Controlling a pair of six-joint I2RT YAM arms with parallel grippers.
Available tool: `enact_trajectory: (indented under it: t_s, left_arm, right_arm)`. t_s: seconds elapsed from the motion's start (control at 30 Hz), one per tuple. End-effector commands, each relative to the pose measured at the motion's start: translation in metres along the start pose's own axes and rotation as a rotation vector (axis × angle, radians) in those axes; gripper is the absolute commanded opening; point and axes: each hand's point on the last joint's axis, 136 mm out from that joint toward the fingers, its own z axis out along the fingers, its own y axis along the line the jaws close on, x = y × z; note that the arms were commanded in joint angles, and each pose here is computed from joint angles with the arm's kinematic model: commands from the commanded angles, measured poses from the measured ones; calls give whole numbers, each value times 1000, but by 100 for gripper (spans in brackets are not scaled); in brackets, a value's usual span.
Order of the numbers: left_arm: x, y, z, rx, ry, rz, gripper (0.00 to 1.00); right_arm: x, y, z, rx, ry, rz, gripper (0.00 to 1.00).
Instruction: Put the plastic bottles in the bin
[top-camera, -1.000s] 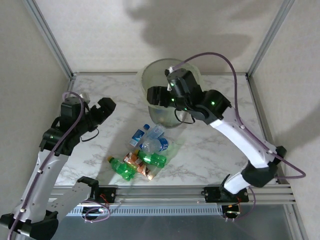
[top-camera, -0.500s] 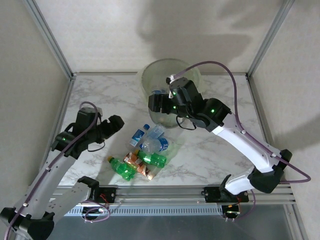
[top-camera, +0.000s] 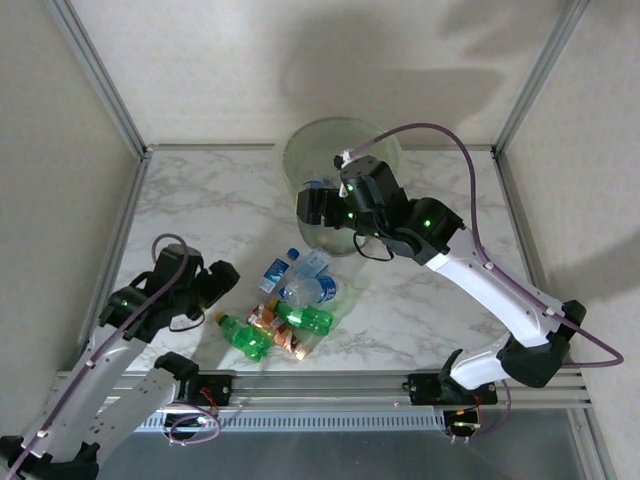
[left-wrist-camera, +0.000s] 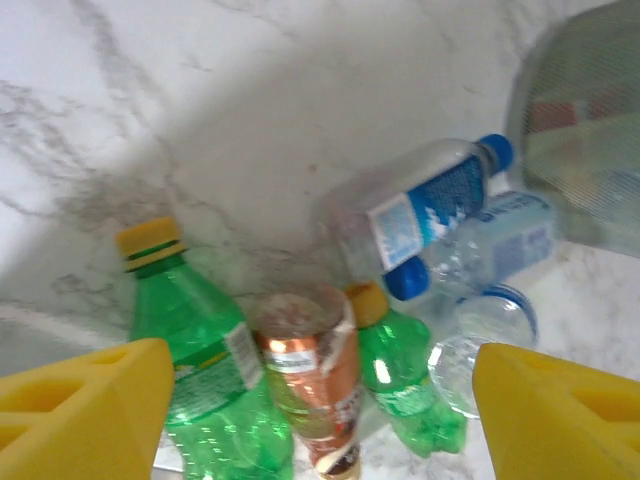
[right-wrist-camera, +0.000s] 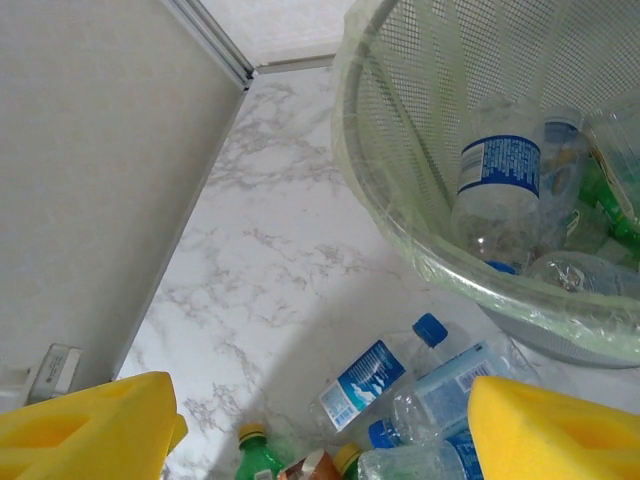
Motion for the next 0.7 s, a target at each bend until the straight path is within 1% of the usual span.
enact_trajectory:
  t_s: [0.0, 0.1, 0.27, 0.5, 0.67]
  left_arm:
    - [4, 38, 12, -135, -29, -107, 73]
    - [7, 43, 26, -126, -31, -163, 68]
    - [12, 52, 49, -147, -26, -198, 61]
    - [9, 53, 67, -174, -42, -217, 62]
    - [15, 62, 87, -214, -5, -204, 61]
  right_arm:
    - [-3, 9, -10, -44, -24, 15, 77]
    - [-3, 12, -12, -52, -22, 12, 77]
    - [2, 14, -13, -60, -11, 16, 77]
    - [4, 12, -17, -47, -10, 22, 76]
    - [0, 7, -25, -25, -32, 23, 77]
